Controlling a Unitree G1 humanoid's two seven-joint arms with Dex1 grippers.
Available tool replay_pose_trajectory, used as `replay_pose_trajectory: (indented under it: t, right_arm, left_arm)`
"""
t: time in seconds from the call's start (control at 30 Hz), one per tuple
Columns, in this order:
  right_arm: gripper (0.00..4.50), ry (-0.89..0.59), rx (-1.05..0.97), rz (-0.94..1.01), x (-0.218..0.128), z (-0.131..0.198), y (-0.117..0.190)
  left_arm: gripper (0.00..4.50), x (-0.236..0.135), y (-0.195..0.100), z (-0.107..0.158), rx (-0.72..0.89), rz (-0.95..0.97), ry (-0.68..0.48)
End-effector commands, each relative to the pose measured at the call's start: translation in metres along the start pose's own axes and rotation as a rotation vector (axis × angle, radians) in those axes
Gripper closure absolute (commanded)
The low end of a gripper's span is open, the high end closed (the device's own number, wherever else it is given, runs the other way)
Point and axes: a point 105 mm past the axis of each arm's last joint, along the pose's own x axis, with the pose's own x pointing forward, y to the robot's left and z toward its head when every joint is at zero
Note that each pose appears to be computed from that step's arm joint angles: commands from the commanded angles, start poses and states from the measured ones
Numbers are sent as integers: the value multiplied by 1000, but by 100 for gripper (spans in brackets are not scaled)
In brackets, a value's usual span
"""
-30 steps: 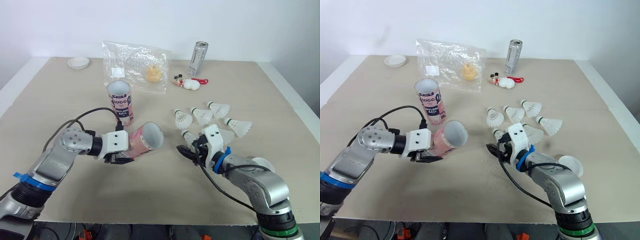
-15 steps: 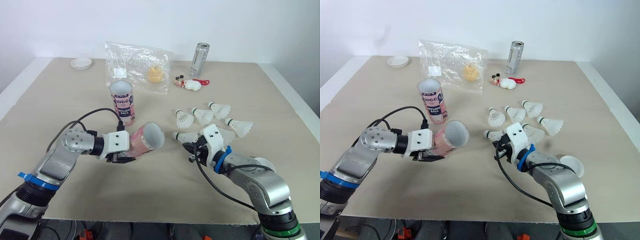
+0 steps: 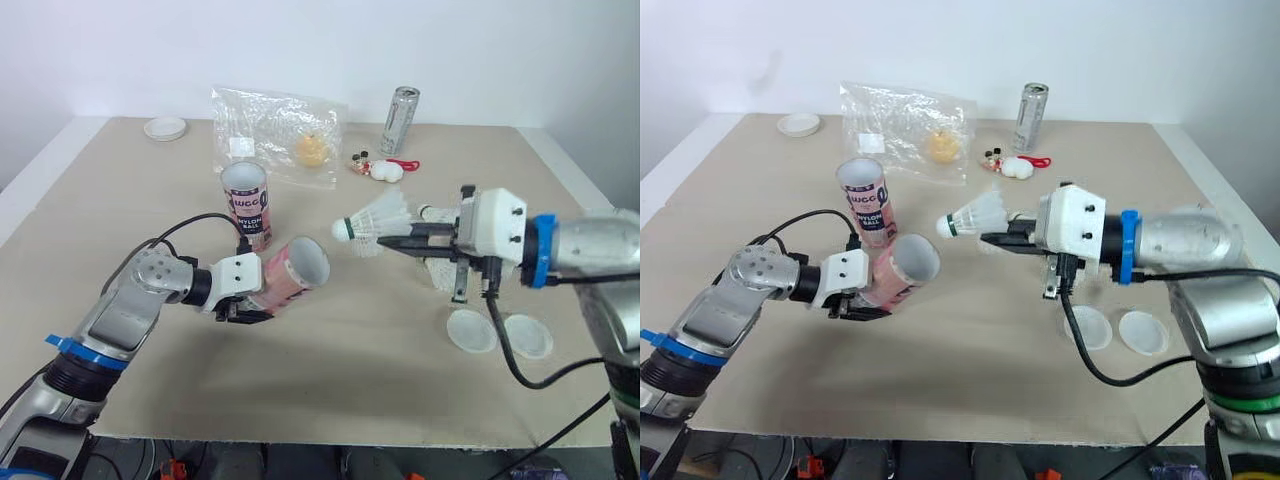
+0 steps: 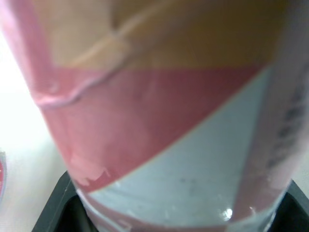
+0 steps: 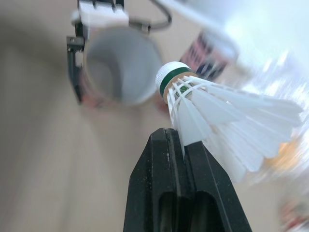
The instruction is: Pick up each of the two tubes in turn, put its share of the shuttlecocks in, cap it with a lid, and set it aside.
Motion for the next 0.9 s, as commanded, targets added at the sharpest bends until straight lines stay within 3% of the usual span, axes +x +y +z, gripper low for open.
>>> replay_pose_trajectory:
  t: [0.03, 0.43, 0.6, 0.7, 0.73, 0.9]
  right_arm:
    - [448, -21, -160, 84, 10, 13, 0]
    - [448, 27, -277, 209, 40, -5, 5]
    - [448, 2, -287, 239, 50, 3, 2]
    - [352, -13, -268, 264, 50, 8, 4]
    - [293, -17, -261, 265, 50, 10, 4]
    - [108, -99, -198, 221, 38, 30, -6]
  left_arm:
    - [175, 14, -15, 3, -22, -91, 1]
    - [175, 15, -18, 15, -48, -75, -7]
    - [175, 15, -19, 17, -58, -66, -12]
    - [175, 15, -17, 15, -62, -49, -3]
    - [175, 15, -16, 14, -63, -45, -2]
    - [175, 14, -12, 9, -71, -28, 13]
